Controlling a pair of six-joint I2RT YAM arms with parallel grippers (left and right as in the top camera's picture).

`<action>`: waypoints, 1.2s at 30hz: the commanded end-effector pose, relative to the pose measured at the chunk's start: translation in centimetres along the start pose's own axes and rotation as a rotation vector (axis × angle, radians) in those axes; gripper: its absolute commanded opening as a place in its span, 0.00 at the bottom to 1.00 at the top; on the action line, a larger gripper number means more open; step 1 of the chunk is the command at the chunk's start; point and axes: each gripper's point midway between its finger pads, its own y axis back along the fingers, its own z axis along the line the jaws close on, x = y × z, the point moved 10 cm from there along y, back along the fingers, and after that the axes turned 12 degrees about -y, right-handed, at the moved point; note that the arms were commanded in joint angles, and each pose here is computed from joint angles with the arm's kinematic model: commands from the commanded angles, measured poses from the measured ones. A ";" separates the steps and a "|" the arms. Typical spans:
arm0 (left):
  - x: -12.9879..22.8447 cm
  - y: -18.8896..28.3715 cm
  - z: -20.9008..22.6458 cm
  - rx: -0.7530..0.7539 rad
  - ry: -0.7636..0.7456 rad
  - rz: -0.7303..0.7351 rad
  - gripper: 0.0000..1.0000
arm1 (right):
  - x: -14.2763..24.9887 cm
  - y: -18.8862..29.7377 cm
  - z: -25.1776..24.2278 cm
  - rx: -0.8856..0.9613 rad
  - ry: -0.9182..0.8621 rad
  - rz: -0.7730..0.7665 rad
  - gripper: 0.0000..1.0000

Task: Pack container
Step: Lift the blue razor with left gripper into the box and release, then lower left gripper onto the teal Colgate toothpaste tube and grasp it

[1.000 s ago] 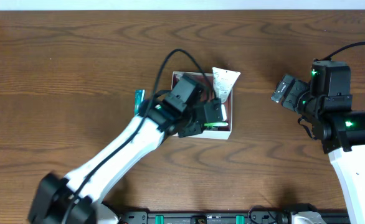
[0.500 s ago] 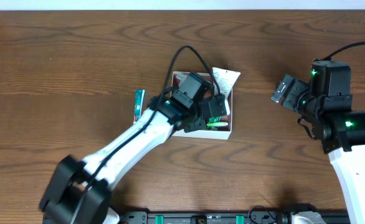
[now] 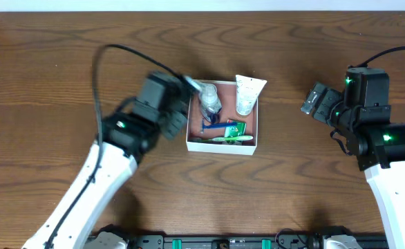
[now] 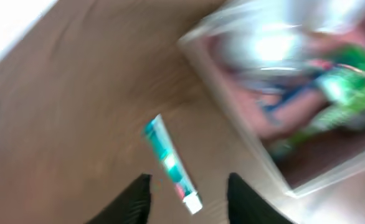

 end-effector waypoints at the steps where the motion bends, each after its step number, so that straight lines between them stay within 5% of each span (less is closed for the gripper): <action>1: 2.6 -2.4 2.6 -0.091 0.333 0.132 0.51 | -0.3 0.1 -0.2 0.006 -0.002 -0.010 0.99; 3: 3.9 -4.2 3.4 -0.094 0.389 0.195 0.64 | -0.3 0.1 -0.2 0.006 -0.002 -0.010 0.99; 7: 5.5 -8.2 3.4 -0.026 0.414 0.307 0.74 | -0.3 0.1 -0.2 0.006 -0.002 -0.010 0.99; 17: 8.4 -15.2 1.3 0.062 0.469 0.526 0.67 | -0.3 0.1 -0.2 0.006 -0.002 -0.010 0.99; 36: 8.5 -16.8 0.4 0.150 0.546 0.512 0.53 | -0.3 0.1 -0.2 0.006 -0.002 -0.010 0.99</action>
